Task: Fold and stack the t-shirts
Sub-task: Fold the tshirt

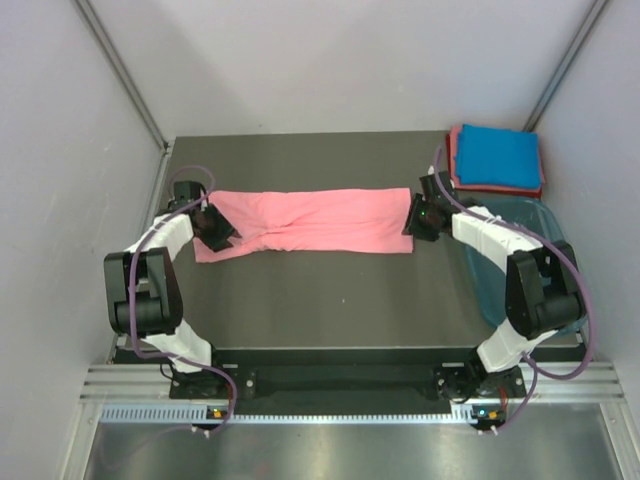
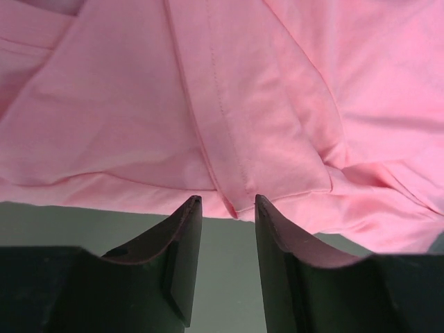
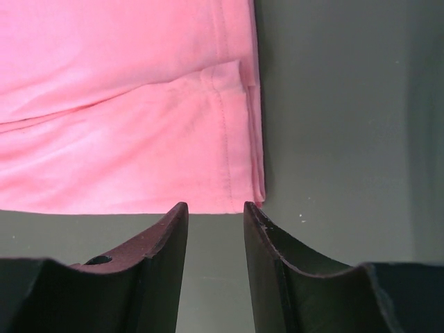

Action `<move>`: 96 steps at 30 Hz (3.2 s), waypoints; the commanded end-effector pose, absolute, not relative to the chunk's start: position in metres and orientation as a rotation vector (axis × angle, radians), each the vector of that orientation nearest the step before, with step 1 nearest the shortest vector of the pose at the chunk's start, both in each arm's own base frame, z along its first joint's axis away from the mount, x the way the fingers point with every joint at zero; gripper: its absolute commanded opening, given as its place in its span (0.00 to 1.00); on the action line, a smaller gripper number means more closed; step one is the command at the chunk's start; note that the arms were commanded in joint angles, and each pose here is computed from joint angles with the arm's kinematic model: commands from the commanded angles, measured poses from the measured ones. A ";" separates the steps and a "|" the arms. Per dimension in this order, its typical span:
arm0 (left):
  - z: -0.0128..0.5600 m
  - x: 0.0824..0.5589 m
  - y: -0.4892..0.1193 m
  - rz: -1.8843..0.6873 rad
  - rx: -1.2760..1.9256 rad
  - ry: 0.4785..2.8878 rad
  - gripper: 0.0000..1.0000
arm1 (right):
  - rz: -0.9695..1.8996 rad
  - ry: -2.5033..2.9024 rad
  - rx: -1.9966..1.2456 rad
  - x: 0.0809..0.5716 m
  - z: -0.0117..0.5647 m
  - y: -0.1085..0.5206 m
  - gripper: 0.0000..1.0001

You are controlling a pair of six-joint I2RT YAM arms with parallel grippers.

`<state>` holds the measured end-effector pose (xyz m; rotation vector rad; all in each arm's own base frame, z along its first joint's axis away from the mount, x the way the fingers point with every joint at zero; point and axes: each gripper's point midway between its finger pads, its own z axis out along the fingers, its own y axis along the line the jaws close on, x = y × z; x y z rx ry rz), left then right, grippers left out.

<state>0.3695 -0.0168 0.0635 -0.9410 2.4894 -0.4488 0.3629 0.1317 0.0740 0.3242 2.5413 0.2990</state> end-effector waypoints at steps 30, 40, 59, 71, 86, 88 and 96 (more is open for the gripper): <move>0.056 0.391 -0.028 -0.580 -1.030 2.384 0.27 | 0.423 2.422 0.297 0.377 0.111 0.147 0.38; 0.060 0.389 -0.022 -0.530 -1.048 2.388 0.14 | 0.421 2.419 0.302 0.380 0.110 0.147 0.38; 0.060 0.376 -0.035 -0.499 -1.056 2.393 0.35 | 0.422 2.419 0.304 0.380 0.111 0.148 0.39; 0.054 0.382 -0.035 -0.467 -1.056 2.404 0.20 | 0.422 2.419 0.308 0.380 0.111 0.147 0.39; 0.100 0.426 -0.028 -0.454 -0.923 2.299 0.00 | 0.421 2.433 0.308 0.385 0.102 0.150 0.39; 0.105 0.434 -0.032 -0.482 -0.883 2.295 0.00 | 0.420 2.435 0.306 0.387 0.101 0.150 0.39; 0.098 0.468 -0.047 -0.582 -0.783 2.304 0.00 | 0.406 2.447 0.306 0.392 0.094 0.150 0.39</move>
